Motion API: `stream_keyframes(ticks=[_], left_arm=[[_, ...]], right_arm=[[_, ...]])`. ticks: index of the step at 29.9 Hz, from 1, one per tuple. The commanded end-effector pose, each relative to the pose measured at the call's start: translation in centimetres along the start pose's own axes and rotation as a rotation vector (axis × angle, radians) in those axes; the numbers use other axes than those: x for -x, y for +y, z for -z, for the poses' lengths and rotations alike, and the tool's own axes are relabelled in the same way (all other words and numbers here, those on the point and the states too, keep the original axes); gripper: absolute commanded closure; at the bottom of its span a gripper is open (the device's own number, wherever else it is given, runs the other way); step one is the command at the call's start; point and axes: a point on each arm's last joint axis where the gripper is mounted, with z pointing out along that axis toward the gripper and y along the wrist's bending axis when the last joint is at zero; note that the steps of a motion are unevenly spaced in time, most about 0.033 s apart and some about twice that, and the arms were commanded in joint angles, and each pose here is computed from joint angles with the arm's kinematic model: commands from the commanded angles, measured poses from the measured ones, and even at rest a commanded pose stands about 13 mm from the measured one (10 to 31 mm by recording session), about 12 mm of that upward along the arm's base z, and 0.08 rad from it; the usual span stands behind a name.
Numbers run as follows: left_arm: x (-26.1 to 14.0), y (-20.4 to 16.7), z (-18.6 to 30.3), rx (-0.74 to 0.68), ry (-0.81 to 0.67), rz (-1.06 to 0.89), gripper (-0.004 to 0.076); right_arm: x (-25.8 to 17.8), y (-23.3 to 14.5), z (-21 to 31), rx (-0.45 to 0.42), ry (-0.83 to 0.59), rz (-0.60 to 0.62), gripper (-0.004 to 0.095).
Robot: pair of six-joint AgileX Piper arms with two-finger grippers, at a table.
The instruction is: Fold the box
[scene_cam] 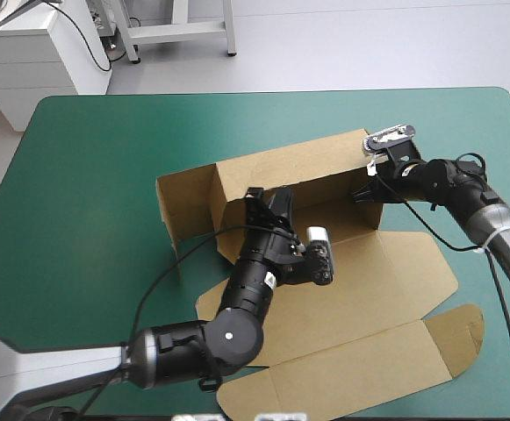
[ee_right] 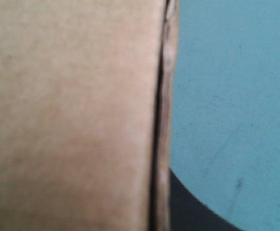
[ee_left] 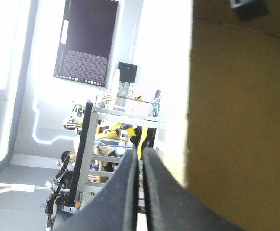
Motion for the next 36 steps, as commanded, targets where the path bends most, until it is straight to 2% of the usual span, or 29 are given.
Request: stream_keyframes(ticks=[1,7,13,17,25,31,36], left_arm=[[-1.0,6.8,2.2,0.194,-0.034,0.120,0.0724],[-5.9,15.1,2.7,0.255,0.034,0.434,0.0724],[-12.9,19.8,2.0,0.335,0.185,0.607,0.0724],[-17.5,20.5,1.4,0.360,0.324,0.745,0.0724],[-24.9,21.0,1.5,0.371,0.479,1.044,0.0724],[-28.0,19.7,2.0,0.227,0.608,1.180,0.0724],[-28.7,18.4,2.0,0.071,0.654,1.256,0.0724]], right_arm=[[1.1,0.1,1.8,-0.001,-0.046,-0.007,0.0906],[1.3,0.5,3.1,0.032,0.005,-0.041,0.0907],[2.8,1.0,6.2,0.084,0.067,-0.111,0.0906],[3.3,1.4,7.8,0.120,0.154,-0.164,0.0907],[2.7,2.4,8.1,0.212,0.299,-0.210,0.0907],[2.6,3.0,5.7,0.225,0.348,-0.194,0.0906],[2.8,3.4,2.5,0.219,0.344,-0.189,0.0904]])
